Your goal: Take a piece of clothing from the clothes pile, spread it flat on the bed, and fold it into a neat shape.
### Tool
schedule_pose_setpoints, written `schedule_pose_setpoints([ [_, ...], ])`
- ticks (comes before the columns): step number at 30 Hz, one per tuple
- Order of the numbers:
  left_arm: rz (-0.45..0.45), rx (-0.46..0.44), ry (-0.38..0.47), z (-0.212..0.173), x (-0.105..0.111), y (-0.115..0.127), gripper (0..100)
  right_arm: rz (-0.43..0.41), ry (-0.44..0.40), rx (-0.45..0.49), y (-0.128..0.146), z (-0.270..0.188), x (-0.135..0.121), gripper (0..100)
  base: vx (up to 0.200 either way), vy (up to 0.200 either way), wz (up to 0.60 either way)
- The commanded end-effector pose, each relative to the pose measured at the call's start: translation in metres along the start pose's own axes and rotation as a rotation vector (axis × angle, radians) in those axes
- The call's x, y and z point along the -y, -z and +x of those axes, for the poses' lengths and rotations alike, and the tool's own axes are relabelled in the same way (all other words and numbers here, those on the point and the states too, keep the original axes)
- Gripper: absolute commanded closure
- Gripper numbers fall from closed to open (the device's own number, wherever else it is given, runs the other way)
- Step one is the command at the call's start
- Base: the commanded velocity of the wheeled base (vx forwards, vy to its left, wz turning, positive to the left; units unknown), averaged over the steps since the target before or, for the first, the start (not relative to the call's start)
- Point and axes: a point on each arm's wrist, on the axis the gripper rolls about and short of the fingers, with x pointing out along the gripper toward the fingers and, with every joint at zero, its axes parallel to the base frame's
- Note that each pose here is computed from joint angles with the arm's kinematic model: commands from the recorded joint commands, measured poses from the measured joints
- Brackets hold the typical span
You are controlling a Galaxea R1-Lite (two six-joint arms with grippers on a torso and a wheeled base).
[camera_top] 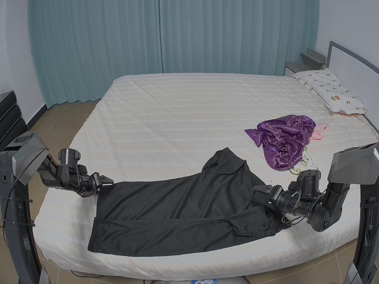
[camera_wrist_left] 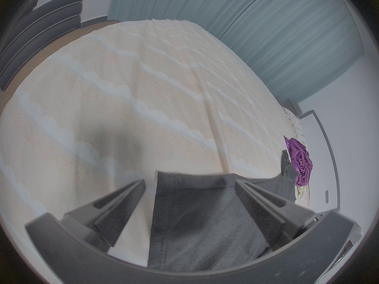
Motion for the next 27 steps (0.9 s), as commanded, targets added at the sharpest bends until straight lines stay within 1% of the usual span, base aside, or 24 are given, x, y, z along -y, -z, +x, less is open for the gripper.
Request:
schedule_pose_setpoints([
  [1, -0.010, 0.001, 0.000, 0.001, -0.002, -0.001, 100, -0.013, -0.020, 0.008, -0.002, 0.005, -0.005, 0, 0.000, 0.000, 0.00],
  [3, -0.013, 0.000, -0.001, 0.001, -0.002, 0.000, 100, -0.019, -0.029, 0.017, -0.004, 0.006, -0.008, 0, 0.000, 0.000, 0.00],
  [4, -0.014, 0.000, -0.001, 0.001, -0.002, 0.000, 100, -0.036, -0.043, 0.025, -0.007, 0.009, -0.012, 0, 0.000, 0.000, 0.00],
  [6, -0.024, 0.002, -0.001, 0.000, -0.002, -0.001, 100, -0.070, -0.062, 0.028, -0.010, 0.015, -0.019, 0, 0.000, 0.000, 0.00],
  [8, -0.043, 0.011, 0.001, -0.001, -0.001, -0.001, 100, -0.133, -0.066, 0.038, -0.018, 0.023, -0.026, 0, 0.000, 0.000, 0.00],
  [11, -0.081, 0.034, 0.013, -0.001, 0.000, -0.003, 100, -0.200, -0.045, 0.051, -0.037, 0.036, -0.038, 0, 0.000, 0.000, 0.00],
  [14, -0.104, 0.055, 0.022, -0.002, 0.000, -0.004, 100, -0.239, -0.029, 0.054, -0.052, 0.044, -0.048, 0, 0.000, 0.000, 0.00],
  [17, -0.122, 0.060, 0.026, -0.003, 0.000, -0.004, 100, -0.344, -0.010, 0.070, -0.072, 0.058, -0.058, 0, 0.000, 0.000, 0.00],
  [18, -0.123, 0.059, 0.025, -0.003, 0.000, -0.004, 100, -0.357, -0.006, 0.070, -0.074, 0.060, -0.059, 0, 0.000, 0.000, 0.00],
  [20, -0.126, 0.056, 0.023, -0.003, -0.001, -0.003, 100, -0.413, 0.034, 0.067, -0.083, 0.072, -0.057, 0, 0.000, 0.000, 0.00],
  [21, -0.126, 0.054, 0.023, -0.003, -0.001, -0.002, 100, -0.417, 0.037, 0.067, -0.084, 0.072, -0.057, 0, 0.000, 0.000, 0.00],
  [22, -0.125, 0.051, 0.022, -0.004, -0.001, -0.001, 100, -0.467, 0.070, 0.076, -0.089, 0.081, -0.058, 0, 0.000, 0.000, 0.00],
  [24, -0.125, 0.051, 0.022, -0.005, -0.001, -0.001, 100, -0.498, 0.095, 0.060, -0.089, 0.091, -0.055, 0, 0.000, 0.000, 0.00],
  [25, -0.126, 0.050, 0.021, -0.005, -0.001, 0.000, 100, -0.522, 0.112, 0.043, -0.088, 0.102, -0.048, 0, 0.000, 0.000, 0.00],
  [27, -0.127, 0.049, 0.021, -0.005, -0.001, 0.000, 100, -0.553, 0.121, 0.047, -0.088, 0.116, -0.041, 0, 0.000, 0.000, 0.00],
])
